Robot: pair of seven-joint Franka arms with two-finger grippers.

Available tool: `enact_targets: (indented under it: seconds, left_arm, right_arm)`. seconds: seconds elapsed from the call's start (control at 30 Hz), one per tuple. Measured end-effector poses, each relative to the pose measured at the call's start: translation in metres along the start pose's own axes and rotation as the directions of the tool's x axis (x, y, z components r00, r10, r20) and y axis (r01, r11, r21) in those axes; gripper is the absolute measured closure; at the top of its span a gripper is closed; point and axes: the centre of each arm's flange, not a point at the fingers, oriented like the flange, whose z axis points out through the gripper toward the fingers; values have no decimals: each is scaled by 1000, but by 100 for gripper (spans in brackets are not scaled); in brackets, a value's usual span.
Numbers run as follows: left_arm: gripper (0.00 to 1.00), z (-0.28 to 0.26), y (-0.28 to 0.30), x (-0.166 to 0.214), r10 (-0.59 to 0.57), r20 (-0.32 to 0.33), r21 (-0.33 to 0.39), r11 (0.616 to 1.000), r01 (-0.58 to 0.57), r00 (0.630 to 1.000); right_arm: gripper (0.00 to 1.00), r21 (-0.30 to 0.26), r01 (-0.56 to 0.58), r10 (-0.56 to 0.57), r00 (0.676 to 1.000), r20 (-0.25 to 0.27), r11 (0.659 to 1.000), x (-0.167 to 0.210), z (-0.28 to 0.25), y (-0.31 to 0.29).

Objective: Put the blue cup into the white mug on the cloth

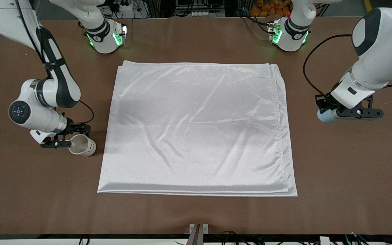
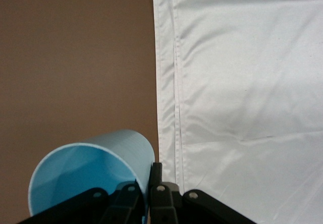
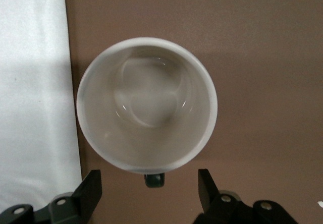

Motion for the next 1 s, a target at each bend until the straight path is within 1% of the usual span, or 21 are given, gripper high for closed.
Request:
enact_targets:
  seconds: [0.07, 0.1, 0.2, 0.27, 0.37, 0.4, 0.47, 0.5, 0.53, 0.57, 0.67, 0.7, 0.73, 1.0]
  left_arm:
    - [96, 1, 0, 0, 0, 2, 0, 1000, 0, 1000]
    - [96, 1, 0, 0, 0, 3, 0, 1000, 0, 1000]
    - [96, 1, 1, -1, 1, 5, 0, 1000, -1, 1000]
    - [96, 0, 2, -1, 4, 4, 0, 1000, -4, 1000]
    - [96, -1, 6, 0, 10, 1, 0, 1000, -10, 1000]
    - [96, -2, 6, 0, 11, -1, -1, 1000, -11, 1000]
    - [96, -3, 7, 0, 12, -3, -1, 1000, -12, 1000]
    - [96, -4, 7, 0, 12, -4, -1, 1000, -12, 1000]
    - [96, -4, 7, 0, 12, -5, -1, 1000, -12, 1000]
    - [96, -4, 7, 0, 12, -5, -1, 1000, -12, 1000]
    - [96, -5, 6, 1, 11, -7, -1, 1000, -11, 1000]
    - [96, -5, 6, 1, 11, -8, -1, 1000, -11, 1000]
    - [96, -6, 6, 1, 11, -8, -1, 1000, -11, 1000]
    - [96, -8, 4, 2, 7, -13, -2, 1000, -7, 1000]
  right_arm:
    - [15, -1, 0, 0, 1000, -11, 1000, 2, 4, 0]
    - [22, -1, 0, 0, 1000, -16, 1000, 3, 5, 0]
    - [25, -2, 0, 0, 1000, -25, 1000, 6, 11, 0]
    - [30, -2, 0, 0, 1000, -26, 1000, 8, 13, 0]
    - [30, -2, 0, 0, 1000, -29, 1000, 11, 16, 0]
    - [32, -2, 0, 0, 1000, -29, 1000, 12, 16, 0]
    - [41, -2, 0, 0, 1000, -30, 1000, 13, 17, 0]
    - [51, -2, 0, -1, 1000, -31, 1000, 13, 16, 0]
    - [51, -2, 1, -1, 999, -32, 1000, 14, 16, 0]
    - [61, -2, 1, -1, 999, -33, 1000, 14, 15, 0]
    - [77, -3, 1, -1, 999, -35, 1000, 14, 15, 0]
    - [80, -2, 1, -1, 999, -35, 1000, 15, 14, 0]
    - [81, -3, 1, -1, 999, -36, 1000, 15, 14, 0]
    - [81, -3, 5, -5, 999, -46, 1000, 18, 9, -2]
